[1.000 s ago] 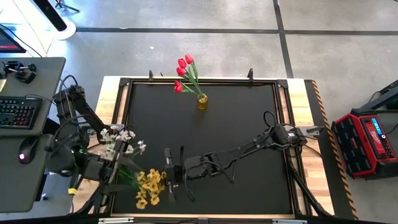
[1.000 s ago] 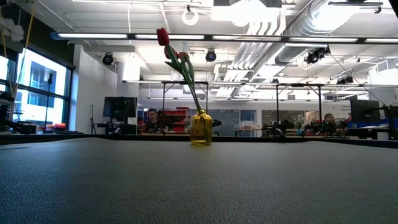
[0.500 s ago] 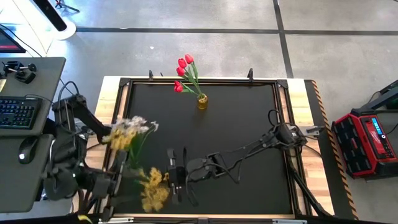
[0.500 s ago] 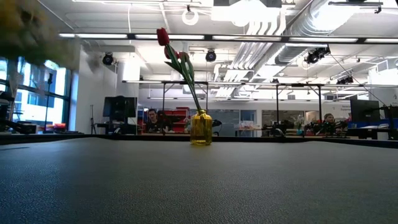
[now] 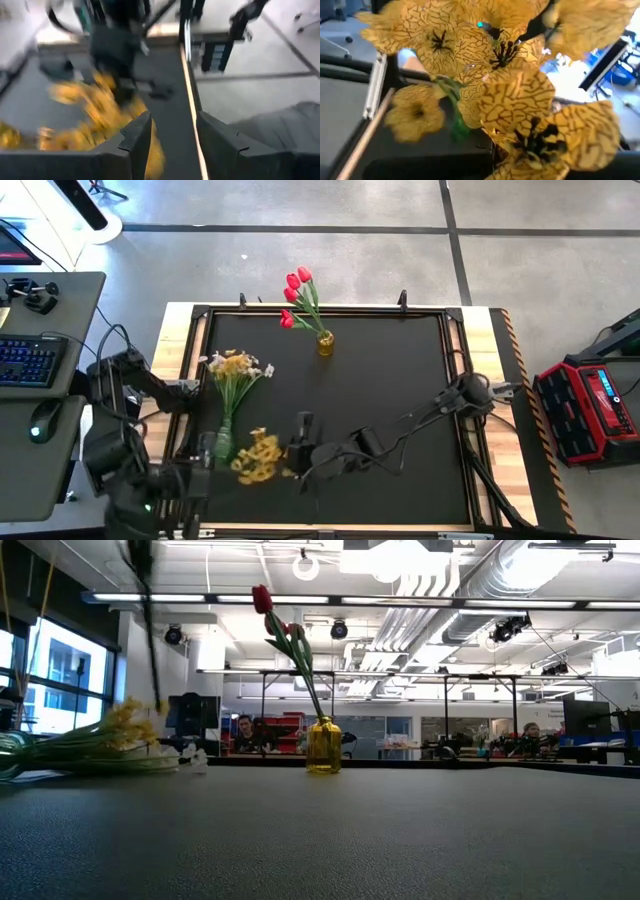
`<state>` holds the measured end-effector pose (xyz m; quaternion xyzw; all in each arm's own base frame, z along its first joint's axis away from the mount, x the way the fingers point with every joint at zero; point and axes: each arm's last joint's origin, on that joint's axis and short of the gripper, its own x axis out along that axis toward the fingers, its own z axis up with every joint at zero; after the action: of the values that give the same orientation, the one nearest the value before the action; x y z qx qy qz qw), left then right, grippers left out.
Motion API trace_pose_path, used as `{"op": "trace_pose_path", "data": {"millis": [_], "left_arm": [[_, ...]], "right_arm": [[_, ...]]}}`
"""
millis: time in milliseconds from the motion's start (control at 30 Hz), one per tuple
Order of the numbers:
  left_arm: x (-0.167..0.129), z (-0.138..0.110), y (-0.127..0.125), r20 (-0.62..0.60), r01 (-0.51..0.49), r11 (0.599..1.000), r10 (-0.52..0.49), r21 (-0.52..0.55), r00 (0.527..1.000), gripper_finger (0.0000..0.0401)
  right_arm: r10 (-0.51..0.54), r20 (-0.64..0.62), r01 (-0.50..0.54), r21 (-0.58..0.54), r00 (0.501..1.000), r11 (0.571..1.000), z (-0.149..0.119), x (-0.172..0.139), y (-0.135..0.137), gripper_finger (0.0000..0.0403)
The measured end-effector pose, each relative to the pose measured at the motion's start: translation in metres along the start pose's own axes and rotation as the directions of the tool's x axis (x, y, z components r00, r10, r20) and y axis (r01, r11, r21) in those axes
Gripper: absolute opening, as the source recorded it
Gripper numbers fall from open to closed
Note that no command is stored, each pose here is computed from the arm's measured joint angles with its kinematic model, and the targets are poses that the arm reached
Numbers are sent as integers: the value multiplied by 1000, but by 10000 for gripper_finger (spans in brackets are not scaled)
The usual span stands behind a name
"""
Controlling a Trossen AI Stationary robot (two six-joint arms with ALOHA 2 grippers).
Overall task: Sort flowers into vase by color
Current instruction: Put the yellow flowers into the green vase
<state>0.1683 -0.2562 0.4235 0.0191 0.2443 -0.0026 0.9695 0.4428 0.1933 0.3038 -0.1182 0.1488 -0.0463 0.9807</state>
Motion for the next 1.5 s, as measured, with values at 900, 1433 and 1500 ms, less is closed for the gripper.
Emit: {"op": "trace_pose_path", "data": {"millis": [900, 1433, 1500], "left_arm": [[99, -112, 112, -923, -861, 409, 98, -303, 372, 237], [121, -212, 150, -984, -936, 350, 150, -41, 100, 244], [121, -221, 153, -987, -936, 352, 142, -25, 80, 243]], "right_arm": [[89, 484, -183, 150, 871, 972, -124, -99, -62, 0], [124, 507, -235, 161, 853, 959, -121, -108, -48, 0], [125, 512, -239, 163, 850, 957, -120, -109, -46, 0]]}}
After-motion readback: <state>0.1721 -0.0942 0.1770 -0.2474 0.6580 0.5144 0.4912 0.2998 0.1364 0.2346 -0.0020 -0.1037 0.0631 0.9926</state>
